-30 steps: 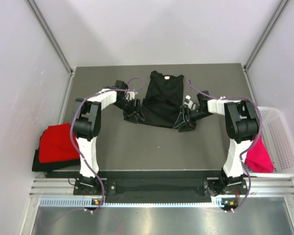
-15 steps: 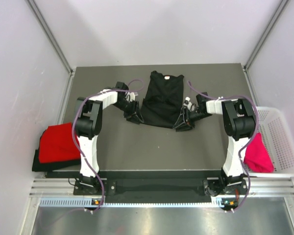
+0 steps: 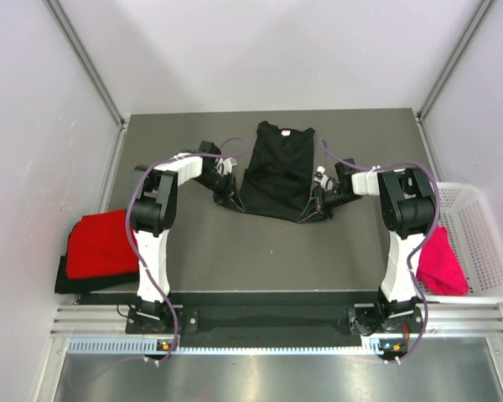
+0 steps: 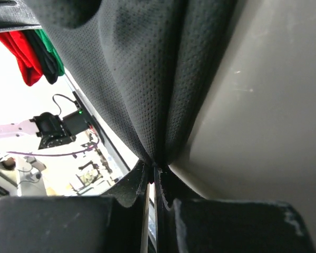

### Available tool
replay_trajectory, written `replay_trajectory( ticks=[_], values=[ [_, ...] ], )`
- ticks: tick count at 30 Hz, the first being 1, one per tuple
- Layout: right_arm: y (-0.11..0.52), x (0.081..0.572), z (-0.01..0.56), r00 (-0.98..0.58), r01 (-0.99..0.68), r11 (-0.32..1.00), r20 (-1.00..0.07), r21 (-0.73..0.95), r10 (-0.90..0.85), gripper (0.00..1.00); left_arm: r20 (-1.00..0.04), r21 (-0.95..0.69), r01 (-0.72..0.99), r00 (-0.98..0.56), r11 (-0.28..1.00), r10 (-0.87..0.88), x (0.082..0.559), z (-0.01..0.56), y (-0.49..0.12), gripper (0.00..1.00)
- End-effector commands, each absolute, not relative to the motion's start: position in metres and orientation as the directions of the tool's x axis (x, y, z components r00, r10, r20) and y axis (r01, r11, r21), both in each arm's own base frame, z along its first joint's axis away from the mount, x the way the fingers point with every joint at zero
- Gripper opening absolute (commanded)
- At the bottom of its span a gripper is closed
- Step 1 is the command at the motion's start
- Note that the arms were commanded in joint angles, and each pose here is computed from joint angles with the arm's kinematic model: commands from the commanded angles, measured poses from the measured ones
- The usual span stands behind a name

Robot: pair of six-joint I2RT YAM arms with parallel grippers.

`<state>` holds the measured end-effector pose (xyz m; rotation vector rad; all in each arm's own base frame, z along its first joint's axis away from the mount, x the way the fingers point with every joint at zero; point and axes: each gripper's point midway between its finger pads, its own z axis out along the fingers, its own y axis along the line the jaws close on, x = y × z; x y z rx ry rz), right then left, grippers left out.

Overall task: Fold and stack the t-shirts
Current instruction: Fold the tshirt

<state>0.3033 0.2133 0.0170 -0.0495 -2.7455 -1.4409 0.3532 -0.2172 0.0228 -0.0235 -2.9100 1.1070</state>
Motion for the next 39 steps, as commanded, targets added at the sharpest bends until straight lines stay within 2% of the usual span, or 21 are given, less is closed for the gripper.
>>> replay_trajectory(
  ticks=[1, 4, 16, 26, 30, 31, 39],
  values=[
    [0.208, 0.315, 0.025, -0.996, -0.074, 0.595, -0.089, 0.8, -0.005, 0.0, -0.074, -0.606, 0.071, -0.997, 0.792, 0.033, 0.365, 0.032, -0.208, 0.0],
    [0.202, 0.316, 0.055, -0.985, -0.141, 0.585, -0.175, 0.799, 0.001, 0.0, -0.147, -0.601, 0.125, -0.988, 0.789, 0.045, 0.369, 0.057, -0.207, 0.0],
    [0.158, 0.313, 0.13, -0.933, -0.22, 0.586, -0.343, 0.78, 0.106, 0.0, -0.397, -0.524, 0.361, -0.905, 0.771, 0.153, 0.359, 0.142, -0.238, 0.0],
    [0.154, 0.313, 0.145, -0.904, -0.276, 0.606, -0.415, 0.746, 0.099, 0.0, -0.457, -0.499, 0.414, -0.872, 0.761, 0.174, 0.348, 0.161, -0.245, 0.0],
    [0.154, 0.337, 0.148, -0.896, -0.312, 0.613, -0.439, 0.725, 0.063, 0.0, -0.498, -0.486, 0.436, -0.85, 0.757, 0.17, 0.362, 0.172, -0.249, 0.0],
    [0.153, 0.344, 0.14, -0.907, -0.297, 0.616, -0.417, 0.729, 0.056, 0.0, -0.485, -0.481, 0.432, -0.856, 0.763, 0.179, 0.368, 0.164, -0.25, 0.0],
    [0.153, 0.432, 0.154, -0.836, -0.397, 0.631, -0.547, 0.666, 0.052, 0.0, -0.571, -0.385, 0.479, -0.795, 0.789, 0.204, 0.449, 0.158, -0.257, 0.0]
  ],
)
